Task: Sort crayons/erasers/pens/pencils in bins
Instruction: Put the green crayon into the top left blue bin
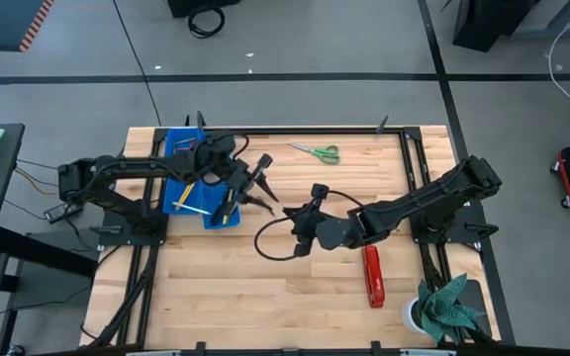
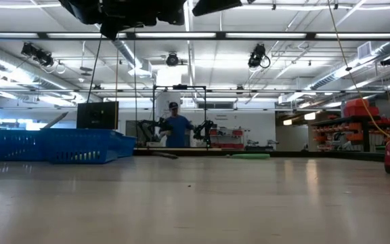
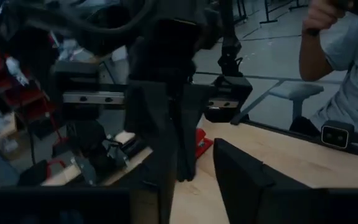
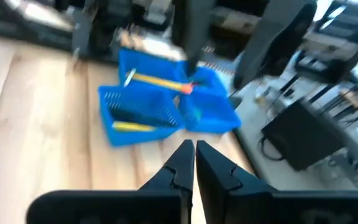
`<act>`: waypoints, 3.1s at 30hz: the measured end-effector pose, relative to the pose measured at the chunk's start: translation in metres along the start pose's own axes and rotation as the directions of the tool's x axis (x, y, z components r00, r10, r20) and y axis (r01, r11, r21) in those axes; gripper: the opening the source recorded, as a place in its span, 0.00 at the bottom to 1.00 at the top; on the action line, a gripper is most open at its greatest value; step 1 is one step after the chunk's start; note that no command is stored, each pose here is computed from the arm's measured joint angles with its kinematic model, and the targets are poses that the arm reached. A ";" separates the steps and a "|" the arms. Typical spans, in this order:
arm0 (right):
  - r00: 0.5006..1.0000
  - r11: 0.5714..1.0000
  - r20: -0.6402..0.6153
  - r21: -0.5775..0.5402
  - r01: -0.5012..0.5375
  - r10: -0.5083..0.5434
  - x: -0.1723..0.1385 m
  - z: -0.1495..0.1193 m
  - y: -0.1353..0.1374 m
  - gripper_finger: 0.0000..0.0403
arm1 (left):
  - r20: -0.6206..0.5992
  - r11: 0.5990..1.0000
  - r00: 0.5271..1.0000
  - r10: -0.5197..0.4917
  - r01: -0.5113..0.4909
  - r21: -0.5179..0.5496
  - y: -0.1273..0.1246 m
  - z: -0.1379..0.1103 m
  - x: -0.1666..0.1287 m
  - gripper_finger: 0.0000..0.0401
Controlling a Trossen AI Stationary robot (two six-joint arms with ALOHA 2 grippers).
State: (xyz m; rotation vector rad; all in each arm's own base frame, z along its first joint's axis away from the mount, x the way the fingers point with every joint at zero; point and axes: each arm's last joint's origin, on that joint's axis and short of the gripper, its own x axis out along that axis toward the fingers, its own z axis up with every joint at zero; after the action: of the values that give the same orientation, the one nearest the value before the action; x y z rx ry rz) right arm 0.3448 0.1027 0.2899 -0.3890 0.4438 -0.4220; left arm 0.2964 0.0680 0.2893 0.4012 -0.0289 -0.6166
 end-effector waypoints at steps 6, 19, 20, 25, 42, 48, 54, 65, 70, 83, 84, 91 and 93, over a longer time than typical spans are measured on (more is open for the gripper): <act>0.982 0.989 -0.140 0.093 -0.115 0.127 0.011 -0.017 -0.008 0.06 | -0.008 0.988 0.996 0.085 -0.085 -0.131 0.010 0.010 -0.027 0.17; 0.909 0.933 -0.350 0.346 -0.098 0.225 0.109 -0.086 -0.058 0.19 | -0.352 0.887 0.867 0.354 -0.430 -0.168 0.008 0.010 -0.134 0.02; 0.900 0.920 -0.352 0.374 -0.117 0.258 0.120 -0.091 -0.062 0.20 | -0.365 0.875 0.857 0.363 -0.448 -0.181 0.008 0.008 -0.141 0.03; 0.849 0.882 -0.414 0.455 -0.120 0.329 0.165 -0.113 -0.083 0.26 | -0.401 0.832 0.816 0.416 -0.520 -0.193 0.012 0.000 -0.163 0.09; 0.691 0.866 -0.620 0.499 -0.019 0.372 0.199 -0.163 -0.105 0.23 | -0.444 0.799 0.832 0.332 -0.498 -0.335 0.008 -0.025 -0.182 0.04; 0.683 0.878 -0.633 0.479 -0.024 0.364 0.198 -0.164 -0.104 0.19 | -0.442 0.802 0.832 0.335 -0.498 -0.331 0.008 -0.025 -0.183 0.07; 0.676 0.891 -0.640 0.450 -0.055 0.365 0.197 -0.165 -0.103 0.08 | -0.449 0.836 0.844 0.295 -0.456 -0.307 0.007 -0.030 -0.177 0.06; 0.640 0.896 -0.648 0.418 -0.153 0.412 0.184 -0.155 -0.091 0.04 | -0.368 0.961 0.907 0.205 -0.257 -0.100 0.024 -0.049 -0.131 0.11; 0.685 0.892 -0.594 0.408 -0.194 0.421 0.167 -0.128 -0.088 0.03 | -0.317 0.965 0.933 0.168 -0.221 -0.139 0.023 -0.044 -0.117 0.12; 0.758 0.909 -0.514 0.323 -0.264 0.402 0.100 -0.064 -0.063 0.03 | -0.339 0.882 0.906 0.255 -0.361 -0.302 0.031 -0.048 -0.137 0.02; 0.744 0.908 -0.530 0.324 -0.265 0.406 0.100 -0.066 -0.057 0.03 | -0.331 0.869 0.902 0.278 -0.383 -0.314 0.033 -0.048 -0.140 0.02; 0.653 0.872 -0.578 0.337 -0.356 0.490 0.105 -0.086 0.008 0.12 | -0.044 0.699 0.754 0.655 -0.627 -0.345 0.004 -0.069 -0.147 0.03; 0.648 0.879 -0.593 0.313 -0.360 0.477 0.108 -0.093 0.022 0.18 | 0.065 0.649 0.670 0.740 -0.685 -0.332 -0.015 -0.069 -0.152 0.03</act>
State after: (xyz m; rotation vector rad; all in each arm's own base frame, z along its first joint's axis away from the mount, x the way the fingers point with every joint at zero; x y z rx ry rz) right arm 0.3954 0.0456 0.1671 0.0604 1.1656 -0.1158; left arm 0.1734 0.1675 0.2340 0.0203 -0.2787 0.1503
